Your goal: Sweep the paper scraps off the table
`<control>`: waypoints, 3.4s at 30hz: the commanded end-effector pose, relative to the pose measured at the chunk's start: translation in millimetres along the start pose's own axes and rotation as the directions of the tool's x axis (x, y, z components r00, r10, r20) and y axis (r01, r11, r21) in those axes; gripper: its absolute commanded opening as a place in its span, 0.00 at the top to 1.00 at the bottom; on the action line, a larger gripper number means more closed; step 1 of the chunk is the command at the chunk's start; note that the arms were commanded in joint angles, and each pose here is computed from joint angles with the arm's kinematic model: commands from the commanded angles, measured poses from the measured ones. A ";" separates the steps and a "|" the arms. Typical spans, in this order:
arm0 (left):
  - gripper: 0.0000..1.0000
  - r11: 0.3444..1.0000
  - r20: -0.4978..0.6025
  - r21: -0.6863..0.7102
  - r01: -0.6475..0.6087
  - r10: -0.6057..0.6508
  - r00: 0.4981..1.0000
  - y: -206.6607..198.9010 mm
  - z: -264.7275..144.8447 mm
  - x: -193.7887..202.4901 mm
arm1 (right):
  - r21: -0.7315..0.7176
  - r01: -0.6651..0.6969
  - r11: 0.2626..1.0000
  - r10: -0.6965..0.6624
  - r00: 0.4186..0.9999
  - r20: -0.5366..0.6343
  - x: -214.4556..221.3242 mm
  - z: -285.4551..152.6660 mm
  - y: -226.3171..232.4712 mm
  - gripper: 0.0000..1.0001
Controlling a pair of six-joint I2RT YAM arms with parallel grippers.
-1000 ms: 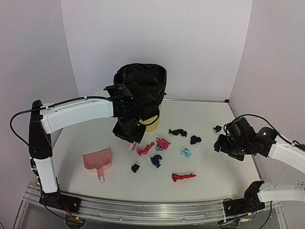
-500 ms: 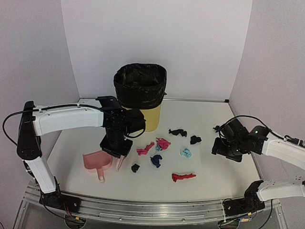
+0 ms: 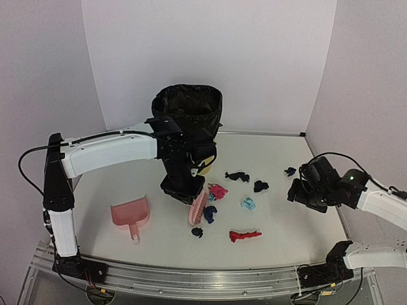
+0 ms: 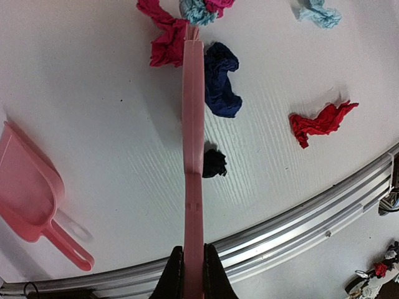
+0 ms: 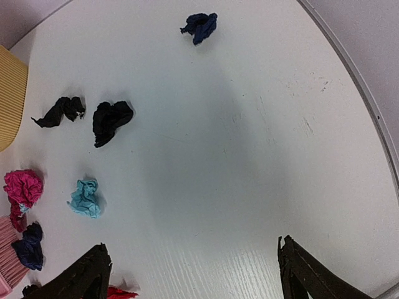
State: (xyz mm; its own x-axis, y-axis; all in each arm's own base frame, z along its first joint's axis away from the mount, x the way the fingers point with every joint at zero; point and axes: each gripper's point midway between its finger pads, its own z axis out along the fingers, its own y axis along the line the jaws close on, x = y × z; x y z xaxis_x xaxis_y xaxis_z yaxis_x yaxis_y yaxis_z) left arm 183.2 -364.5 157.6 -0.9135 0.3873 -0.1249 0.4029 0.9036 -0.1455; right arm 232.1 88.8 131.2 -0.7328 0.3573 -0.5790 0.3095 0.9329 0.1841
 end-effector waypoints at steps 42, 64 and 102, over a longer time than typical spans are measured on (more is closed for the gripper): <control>1.00 0.962 -0.257 0.191 0.194 -0.141 0.956 18.6 -44.5 115.2 | 0.037 0.118 0.992 -0.116 0.991 -0.060 3.5 13.1 8.6 0.10; 1.00 0.860 -0.126 0.251 0.443 -0.425 0.896 -2.5 -11.4 -6.8 | 0.027 0.071 0.997 -0.071 0.997 0.001 1.7 3.5 -6.2 0.10; 1.00 0.808 0.562 0.588 -0.027 -0.385 0.732 4.3 -150.4 -89.4 | -0.633 0.275 0.724 -0.336 0.942 0.025 -1.2 -68.5 126.1 0.08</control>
State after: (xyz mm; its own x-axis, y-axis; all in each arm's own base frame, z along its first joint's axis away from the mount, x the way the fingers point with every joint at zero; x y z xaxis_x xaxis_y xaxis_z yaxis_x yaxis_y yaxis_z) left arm 246.7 -342.0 253.6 -0.8975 -0.0491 -0.4382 0.2201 0.8111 -0.5419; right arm 240.2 149.2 173.1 -0.7874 0.0173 -0.6163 -0.1521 0.9633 0.2213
